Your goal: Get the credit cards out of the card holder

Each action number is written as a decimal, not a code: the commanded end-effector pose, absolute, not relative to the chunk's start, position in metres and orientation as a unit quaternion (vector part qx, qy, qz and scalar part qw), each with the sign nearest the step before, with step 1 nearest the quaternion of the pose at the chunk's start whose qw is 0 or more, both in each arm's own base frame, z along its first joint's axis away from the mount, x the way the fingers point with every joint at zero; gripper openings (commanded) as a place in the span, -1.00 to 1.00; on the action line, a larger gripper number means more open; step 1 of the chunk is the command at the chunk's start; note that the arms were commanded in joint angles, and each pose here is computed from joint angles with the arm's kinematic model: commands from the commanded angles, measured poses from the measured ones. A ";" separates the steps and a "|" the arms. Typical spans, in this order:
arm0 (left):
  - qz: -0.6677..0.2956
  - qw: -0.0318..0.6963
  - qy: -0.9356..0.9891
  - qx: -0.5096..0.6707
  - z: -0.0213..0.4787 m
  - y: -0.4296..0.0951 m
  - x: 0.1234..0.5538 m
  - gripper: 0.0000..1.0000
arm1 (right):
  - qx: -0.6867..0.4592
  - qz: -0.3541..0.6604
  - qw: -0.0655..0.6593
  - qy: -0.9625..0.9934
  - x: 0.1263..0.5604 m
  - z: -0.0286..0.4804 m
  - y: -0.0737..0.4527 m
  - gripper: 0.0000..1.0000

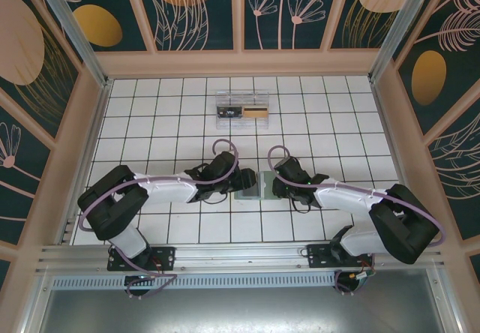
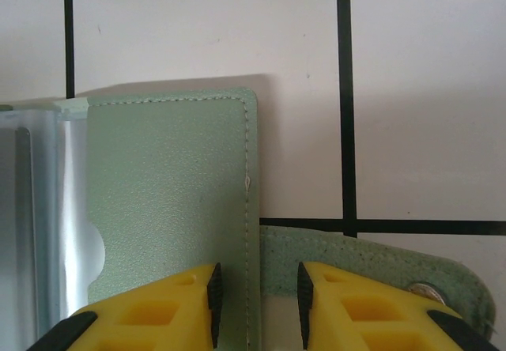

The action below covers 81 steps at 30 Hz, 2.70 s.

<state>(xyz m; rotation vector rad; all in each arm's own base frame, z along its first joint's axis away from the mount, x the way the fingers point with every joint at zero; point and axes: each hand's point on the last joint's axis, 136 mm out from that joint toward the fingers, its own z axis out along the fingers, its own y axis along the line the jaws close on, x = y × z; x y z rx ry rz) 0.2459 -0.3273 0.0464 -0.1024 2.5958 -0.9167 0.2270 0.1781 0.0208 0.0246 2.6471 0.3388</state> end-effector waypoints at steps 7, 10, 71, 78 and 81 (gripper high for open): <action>-0.320 0.164 0.933 -0.008 0.035 -0.340 0.237 0.37 | 0.012 0.120 0.233 0.965 0.225 0.016 0.173 -0.32; -0.353 0.160 0.922 0.003 0.043 -0.352 0.234 0.42 | 0.012 0.121 0.232 0.965 0.225 0.015 0.173 -0.32; -0.385 0.219 0.897 -0.014 0.057 -0.319 0.248 -0.54 | 0.004 0.249 0.251 0.935 0.237 0.061 0.208 -0.01; -0.353 0.189 0.916 -0.028 0.027 -0.312 0.242 -0.56 | 0.002 0.239 0.234 0.942 0.234 0.048 0.208 0.00; -0.345 0.187 0.919 -0.029 0.024 -0.308 0.240 -0.57 | 0.001 0.236 0.228 0.944 0.232 0.042 0.207 0.00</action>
